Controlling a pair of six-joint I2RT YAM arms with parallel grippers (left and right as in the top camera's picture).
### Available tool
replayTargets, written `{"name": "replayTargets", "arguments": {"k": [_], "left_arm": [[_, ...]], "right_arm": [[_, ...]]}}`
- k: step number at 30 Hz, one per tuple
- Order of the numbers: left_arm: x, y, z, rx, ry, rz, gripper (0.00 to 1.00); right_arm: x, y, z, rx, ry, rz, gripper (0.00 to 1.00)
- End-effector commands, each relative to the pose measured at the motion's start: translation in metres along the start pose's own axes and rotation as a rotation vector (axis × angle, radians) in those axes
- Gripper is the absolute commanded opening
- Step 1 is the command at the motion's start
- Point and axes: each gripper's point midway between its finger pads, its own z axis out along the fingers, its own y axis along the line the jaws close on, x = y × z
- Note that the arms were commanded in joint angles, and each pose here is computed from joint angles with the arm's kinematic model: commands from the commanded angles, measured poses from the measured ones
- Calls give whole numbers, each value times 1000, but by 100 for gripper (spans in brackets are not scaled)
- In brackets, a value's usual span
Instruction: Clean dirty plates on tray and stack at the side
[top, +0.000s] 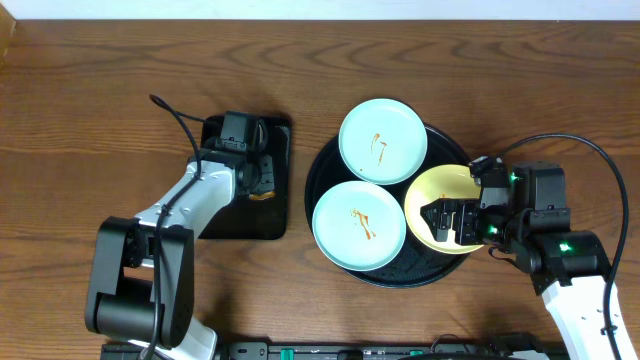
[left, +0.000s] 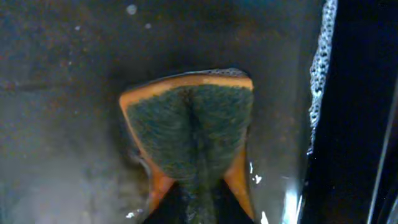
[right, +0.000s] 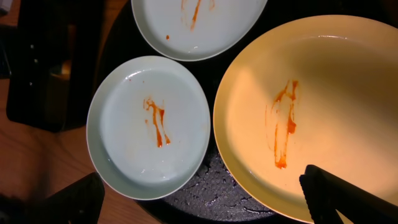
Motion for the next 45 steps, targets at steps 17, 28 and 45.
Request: {"name": "replayTargets", "arguments": {"k": [17, 28, 45], "left_arm": [[-33, -7, -68, 15, -186, 13, 7], [6, 6, -23, -28, -27, 10, 7], [7, 5, -16, -28, -7, 10, 7]], "right_arm": [[-3, 7, -4, -19, -6, -25, 99], [-3, 7, -4, -19, -5, -25, 99], [22, 12, 8, -66, 104, -3, 96]]}}
